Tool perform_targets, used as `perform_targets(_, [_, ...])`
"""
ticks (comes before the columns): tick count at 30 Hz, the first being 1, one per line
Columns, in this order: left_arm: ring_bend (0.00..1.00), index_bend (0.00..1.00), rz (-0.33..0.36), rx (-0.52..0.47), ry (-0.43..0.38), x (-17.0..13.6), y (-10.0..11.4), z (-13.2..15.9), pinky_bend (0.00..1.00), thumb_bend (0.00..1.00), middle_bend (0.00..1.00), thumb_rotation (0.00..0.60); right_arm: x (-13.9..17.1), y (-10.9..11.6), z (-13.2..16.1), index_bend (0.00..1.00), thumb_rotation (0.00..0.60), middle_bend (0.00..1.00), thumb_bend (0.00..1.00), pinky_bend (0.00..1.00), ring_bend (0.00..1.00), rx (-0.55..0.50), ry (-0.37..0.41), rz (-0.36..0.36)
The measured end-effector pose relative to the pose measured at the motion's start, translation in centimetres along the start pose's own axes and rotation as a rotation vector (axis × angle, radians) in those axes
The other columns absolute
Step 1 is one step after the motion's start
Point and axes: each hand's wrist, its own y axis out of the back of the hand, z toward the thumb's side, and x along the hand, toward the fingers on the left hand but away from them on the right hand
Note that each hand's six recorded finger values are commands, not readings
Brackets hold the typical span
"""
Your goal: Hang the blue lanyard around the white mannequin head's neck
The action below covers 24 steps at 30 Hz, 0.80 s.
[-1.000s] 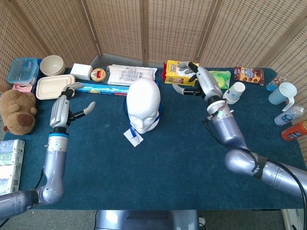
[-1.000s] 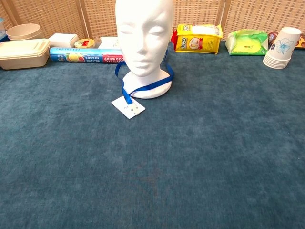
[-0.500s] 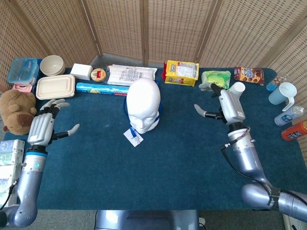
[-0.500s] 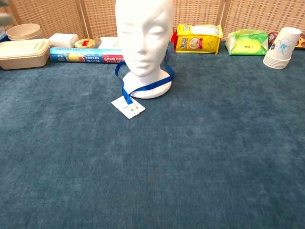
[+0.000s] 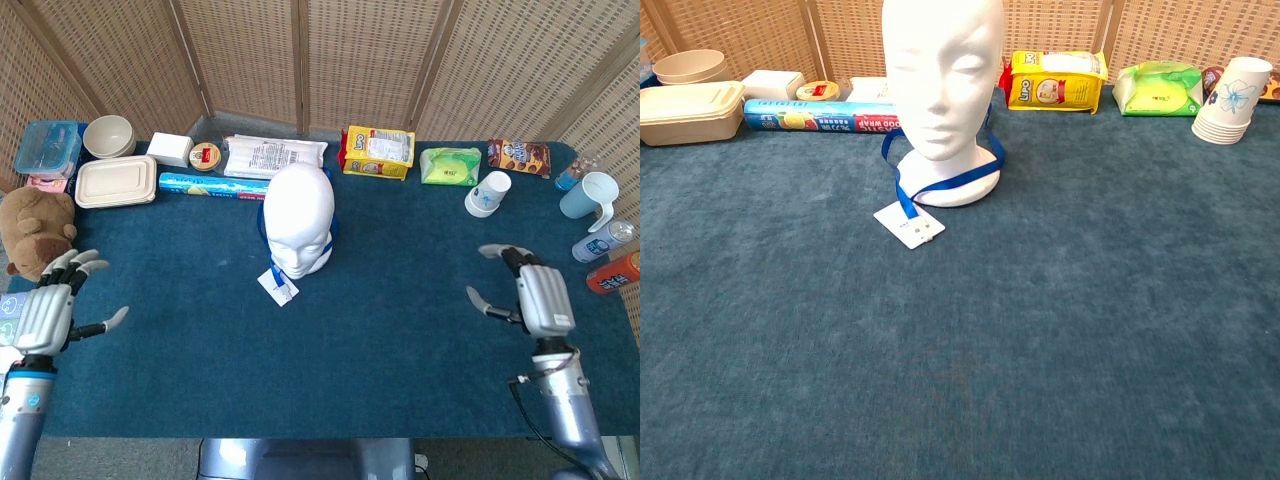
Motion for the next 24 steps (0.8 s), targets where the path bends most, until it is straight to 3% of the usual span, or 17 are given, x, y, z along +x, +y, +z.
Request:
perform_targets(4, [0.09,0.29,0.001,0.022,0.017,-2.9,-0.3,-1.4,0.09,0.2,0.21,0.381,3.7,0.3,-2.4,0.31,0.42,0.36,0.32,0.34,0.31,0.094,-0.047,-0.027])
perform_targets(11, [0.12,0.32,0.019,0.023,0.04,-5.4,0.2,-2.4,0.09,0.2,0.24,0.385,7.3,0.9,-4.2,0.32,0.414,0.37,0.32,0.34,0.32,0.186,-0.098,-0.067])
perform_targets(17, [0.14,0.33,0.046,0.033,0.064,-7.6,0.8,-3.0,0.09,0.2,0.25,0.388,9.4,1.5,-4.7,0.33,0.417,0.37,0.32,0.34,0.32,0.209,-0.119,-0.092])
perform_targets(24, [0.14,0.34,0.014,0.052,0.079,-10.2,0.8,-2.9,0.09,0.2,0.25,0.409,11.4,1.7,-5.2,0.33,0.418,0.38,0.32,0.34,0.31,0.227,-0.123,-0.097])
